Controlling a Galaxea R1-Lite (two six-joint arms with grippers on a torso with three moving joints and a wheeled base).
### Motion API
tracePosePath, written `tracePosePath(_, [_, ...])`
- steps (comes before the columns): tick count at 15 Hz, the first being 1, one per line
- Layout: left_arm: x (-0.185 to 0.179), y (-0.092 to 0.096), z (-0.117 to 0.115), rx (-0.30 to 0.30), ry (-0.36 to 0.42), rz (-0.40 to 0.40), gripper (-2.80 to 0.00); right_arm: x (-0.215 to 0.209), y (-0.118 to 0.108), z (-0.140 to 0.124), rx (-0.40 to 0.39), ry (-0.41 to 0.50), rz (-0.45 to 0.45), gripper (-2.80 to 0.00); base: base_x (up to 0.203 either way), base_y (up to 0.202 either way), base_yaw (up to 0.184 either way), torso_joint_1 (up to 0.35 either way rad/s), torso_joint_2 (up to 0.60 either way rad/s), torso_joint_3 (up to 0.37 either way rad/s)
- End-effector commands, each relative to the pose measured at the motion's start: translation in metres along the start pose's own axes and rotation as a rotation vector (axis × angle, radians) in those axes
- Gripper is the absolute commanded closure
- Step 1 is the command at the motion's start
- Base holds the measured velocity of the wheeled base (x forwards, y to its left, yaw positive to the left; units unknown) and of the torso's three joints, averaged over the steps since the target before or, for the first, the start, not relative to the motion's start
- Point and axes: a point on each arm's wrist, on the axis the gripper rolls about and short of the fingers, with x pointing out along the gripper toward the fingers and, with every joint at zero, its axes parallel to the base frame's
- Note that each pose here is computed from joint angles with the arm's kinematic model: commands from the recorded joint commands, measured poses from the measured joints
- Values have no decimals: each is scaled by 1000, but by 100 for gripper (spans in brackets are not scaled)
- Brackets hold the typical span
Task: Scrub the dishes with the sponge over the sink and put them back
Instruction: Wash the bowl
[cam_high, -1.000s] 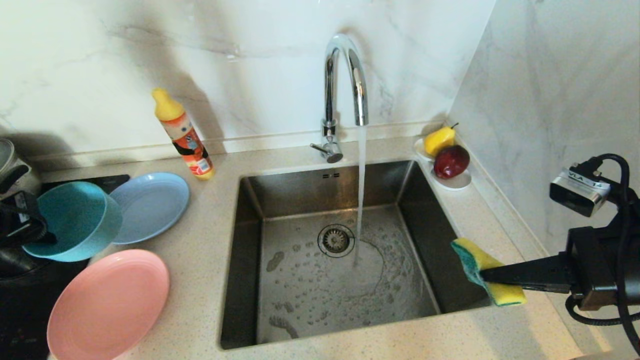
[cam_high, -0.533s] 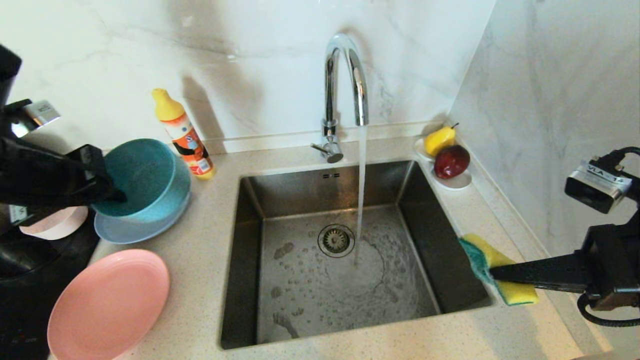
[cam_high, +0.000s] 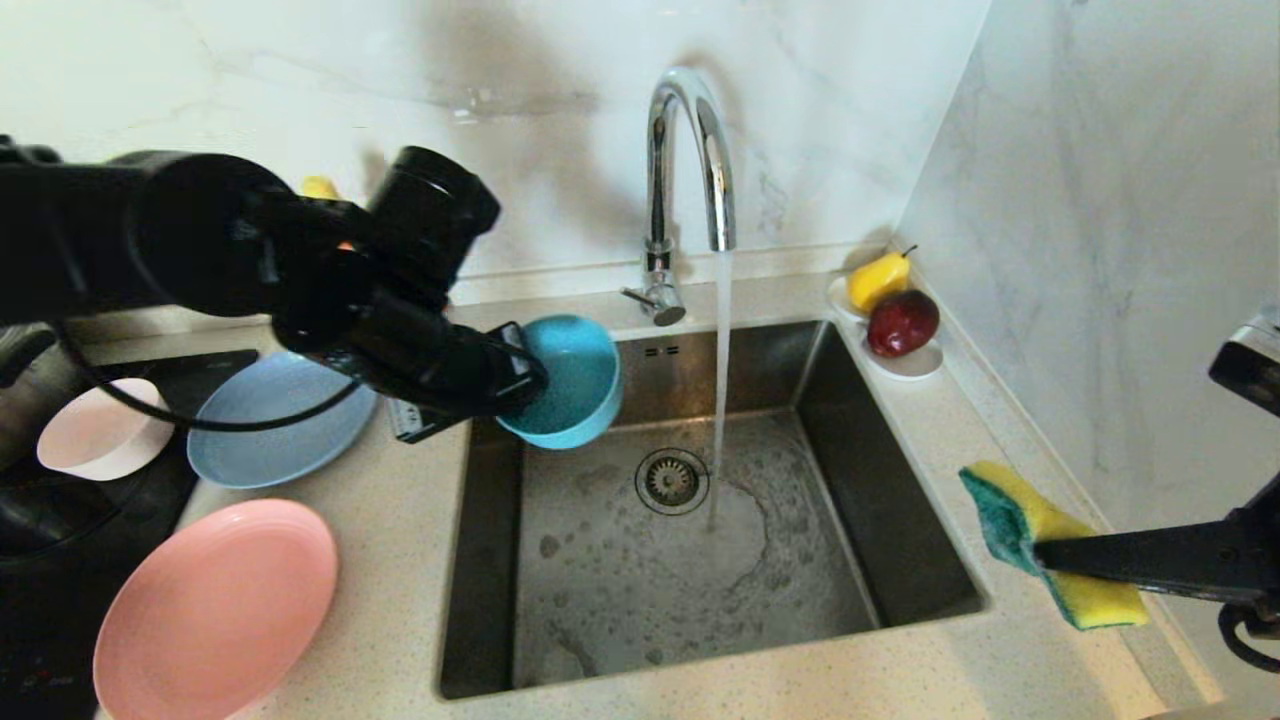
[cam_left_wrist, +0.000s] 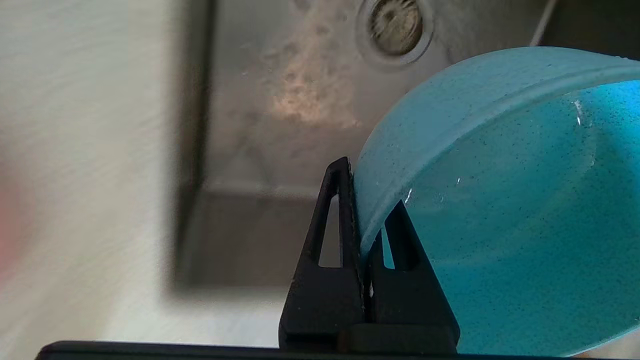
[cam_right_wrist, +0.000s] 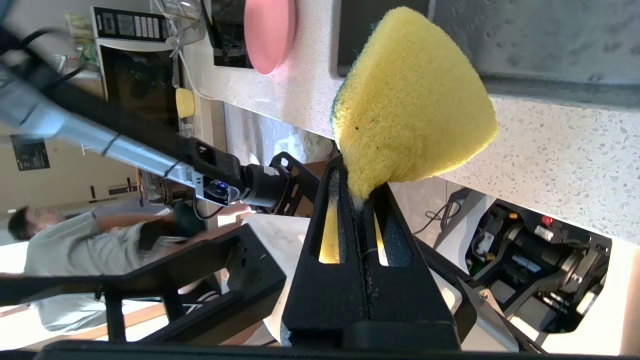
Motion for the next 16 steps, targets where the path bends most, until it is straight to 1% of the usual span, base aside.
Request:
tracePosePath(1, [58,-31,-24,55,43,48,0,-8,5,-5,-13,-13,13,0,0,0,0,0,0,0])
tracePosePath(2, [67,-40,-30,67,46,42,0,-10,6,-6,-13,-14,12,0,0,0,0,0,0,0])
tracePosePath(4, [88,-54,-39,68,56,37,0,-13,9,-8,-21,-22,15,0,0,0,0,0,0,0])
tracePosePath(7, [102,-70,-45,43,46,5,0,-17,11,-10,-32,-33,24,0,0,0,0,0,0,0])
tracePosePath(9, [110,-75,-49,40,34,-17,0,-17,12,-9,-33,-33,24,0,0,0,0,0,0,0])
tracePosePath(12, [118,-78,-49,21,19,-36,0,-18,12,-10,-34,-34,26,0,0,0,0,0,0,0])
tracePosePath(16, [119,-82,-50,5,11,-63,0,-15,10,-9,-28,-28,22,0,0,0,0,0,0,0])
